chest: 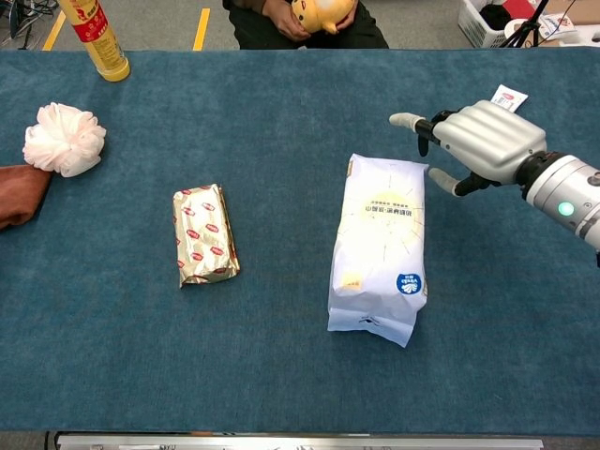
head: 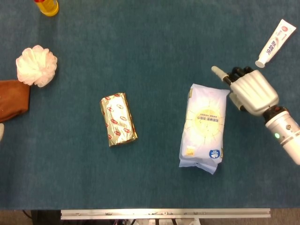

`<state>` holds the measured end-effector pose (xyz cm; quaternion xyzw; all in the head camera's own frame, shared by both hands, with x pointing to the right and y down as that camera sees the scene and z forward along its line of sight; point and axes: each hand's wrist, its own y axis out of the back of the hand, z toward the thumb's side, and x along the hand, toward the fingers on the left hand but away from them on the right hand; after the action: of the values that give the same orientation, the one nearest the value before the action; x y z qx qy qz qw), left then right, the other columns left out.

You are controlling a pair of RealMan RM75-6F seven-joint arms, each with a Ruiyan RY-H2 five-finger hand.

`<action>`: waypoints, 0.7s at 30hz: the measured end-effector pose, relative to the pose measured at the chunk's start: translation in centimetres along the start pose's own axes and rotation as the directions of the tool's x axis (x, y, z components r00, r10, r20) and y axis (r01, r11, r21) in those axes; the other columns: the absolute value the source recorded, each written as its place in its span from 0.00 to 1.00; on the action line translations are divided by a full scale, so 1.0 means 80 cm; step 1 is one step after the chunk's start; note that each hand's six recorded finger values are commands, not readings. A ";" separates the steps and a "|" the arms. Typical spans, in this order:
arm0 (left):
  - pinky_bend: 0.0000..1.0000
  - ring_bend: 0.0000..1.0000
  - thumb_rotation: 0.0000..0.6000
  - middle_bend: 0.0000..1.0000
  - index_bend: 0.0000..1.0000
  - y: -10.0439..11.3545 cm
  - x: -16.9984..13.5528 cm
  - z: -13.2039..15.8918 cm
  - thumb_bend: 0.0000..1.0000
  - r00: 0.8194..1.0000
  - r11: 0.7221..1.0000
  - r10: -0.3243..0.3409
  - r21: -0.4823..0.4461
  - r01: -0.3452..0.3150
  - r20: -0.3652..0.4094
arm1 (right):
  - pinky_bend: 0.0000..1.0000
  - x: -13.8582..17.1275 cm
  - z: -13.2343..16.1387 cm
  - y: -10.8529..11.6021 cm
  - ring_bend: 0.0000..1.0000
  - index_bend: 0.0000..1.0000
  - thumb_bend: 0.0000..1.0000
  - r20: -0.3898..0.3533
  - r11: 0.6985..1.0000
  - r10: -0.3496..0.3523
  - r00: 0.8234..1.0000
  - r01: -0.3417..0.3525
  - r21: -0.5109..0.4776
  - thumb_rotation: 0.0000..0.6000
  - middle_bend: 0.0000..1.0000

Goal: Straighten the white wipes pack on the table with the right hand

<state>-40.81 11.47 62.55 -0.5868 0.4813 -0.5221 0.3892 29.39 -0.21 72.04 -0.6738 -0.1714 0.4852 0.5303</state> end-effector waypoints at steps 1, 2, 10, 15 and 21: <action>0.25 0.19 1.00 0.25 0.25 0.000 -0.001 -0.001 0.35 1.000 1.000 0.001 0.000 -0.001 -0.002 | 0.36 0.000 0.003 -0.001 0.26 0.16 0.42 -0.007 1.000 0.006 1.000 -0.006 -0.001 1.00 0.39; 0.25 0.19 1.00 0.25 0.25 0.001 -0.001 -0.001 0.35 1.000 1.000 0.001 0.000 -0.001 -0.004 | 0.36 -0.001 0.007 -0.003 0.26 0.20 0.42 -0.018 1.000 0.015 1.000 -0.015 -0.003 1.00 0.39; 0.25 0.19 1.00 0.25 0.25 0.002 -0.003 -0.006 0.35 1.000 1.000 0.001 0.004 -0.001 -0.014 | 0.36 -0.013 0.019 -0.005 0.26 0.55 0.44 -0.021 1.000 0.024 0.999 -0.024 -0.006 1.00 0.42; 0.25 0.19 1.00 0.25 0.25 0.001 -0.002 -0.007 0.35 1.000 1.000 0.000 0.004 0.000 -0.014 | 0.36 -0.027 0.011 -0.002 0.26 0.64 0.45 0.016 1.000 0.029 0.999 -0.029 -0.002 1.00 0.44; 0.25 0.19 1.00 0.25 0.25 0.001 -0.002 -0.009 0.35 1.000 1.000 -0.001 0.006 0.001 -0.018 | 0.36 -0.033 0.001 0.010 0.26 0.64 0.45 0.053 0.999 -0.008 0.999 0.010 -0.032 1.00 0.44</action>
<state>-41.56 11.59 62.54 -0.5812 0.4829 -0.5290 0.3863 27.82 -2.44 72.56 -0.6685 -0.1963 0.4975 0.5168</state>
